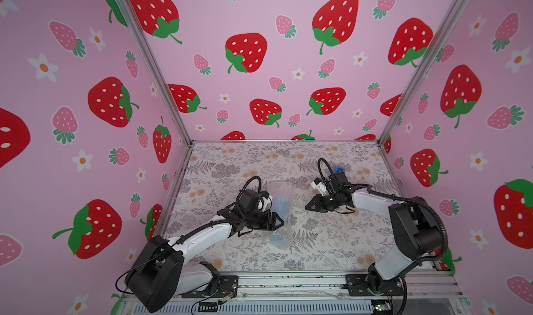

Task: Wrap wine glasses in bubble wrap
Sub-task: Adjust the bubble wrap at the center of the board.

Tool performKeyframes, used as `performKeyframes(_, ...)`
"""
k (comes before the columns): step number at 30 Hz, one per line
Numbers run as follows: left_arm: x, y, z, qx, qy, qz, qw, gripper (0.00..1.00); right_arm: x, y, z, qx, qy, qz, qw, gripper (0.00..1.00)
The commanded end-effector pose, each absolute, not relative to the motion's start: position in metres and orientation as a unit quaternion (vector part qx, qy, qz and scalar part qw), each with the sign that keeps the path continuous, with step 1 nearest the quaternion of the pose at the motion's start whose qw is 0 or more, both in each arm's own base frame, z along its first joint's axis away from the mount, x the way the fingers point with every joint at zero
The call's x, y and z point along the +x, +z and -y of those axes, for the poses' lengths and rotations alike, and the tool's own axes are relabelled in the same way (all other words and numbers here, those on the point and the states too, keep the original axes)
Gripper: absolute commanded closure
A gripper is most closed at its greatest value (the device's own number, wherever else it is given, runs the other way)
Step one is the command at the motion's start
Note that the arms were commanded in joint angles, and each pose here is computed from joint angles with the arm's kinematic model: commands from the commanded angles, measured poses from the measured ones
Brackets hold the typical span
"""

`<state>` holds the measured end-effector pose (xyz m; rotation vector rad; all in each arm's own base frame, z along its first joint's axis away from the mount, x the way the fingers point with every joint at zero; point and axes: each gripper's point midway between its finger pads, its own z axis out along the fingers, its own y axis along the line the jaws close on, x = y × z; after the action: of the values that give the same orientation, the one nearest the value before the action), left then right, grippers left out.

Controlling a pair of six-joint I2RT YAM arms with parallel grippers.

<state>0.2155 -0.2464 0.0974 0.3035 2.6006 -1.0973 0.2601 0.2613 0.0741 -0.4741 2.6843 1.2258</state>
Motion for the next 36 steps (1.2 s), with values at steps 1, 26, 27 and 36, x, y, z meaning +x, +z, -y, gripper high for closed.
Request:
performKeyframes(1, 0.216, 0.116, 0.253, 0.113, -0.408, -0.89, 0.168, 0.25, 0.256, 0.116, -0.281, -0.183, 0.444, -0.871, 0.106, 0.78)
performKeyframes(26, 0.208, 0.118, 0.242, 0.114, -0.417, -0.885, 0.171, 0.23, 0.243, 0.094, -0.361, -0.251, 0.408, -0.875, 0.075, 0.76)
performKeyframes(27, 0.209, 0.116, 0.238, 0.104, -0.406, -0.892, 0.171, 0.22, 0.242, 0.092, -0.36, -0.251, 0.406, -0.876, 0.073, 0.76)
performKeyframes(36, 0.227, 0.11, 0.211, 0.0, -0.329, -0.93, 0.166, 0.03, 0.242, 0.108, -0.365, -0.246, 0.425, -0.868, 0.073, 0.76)
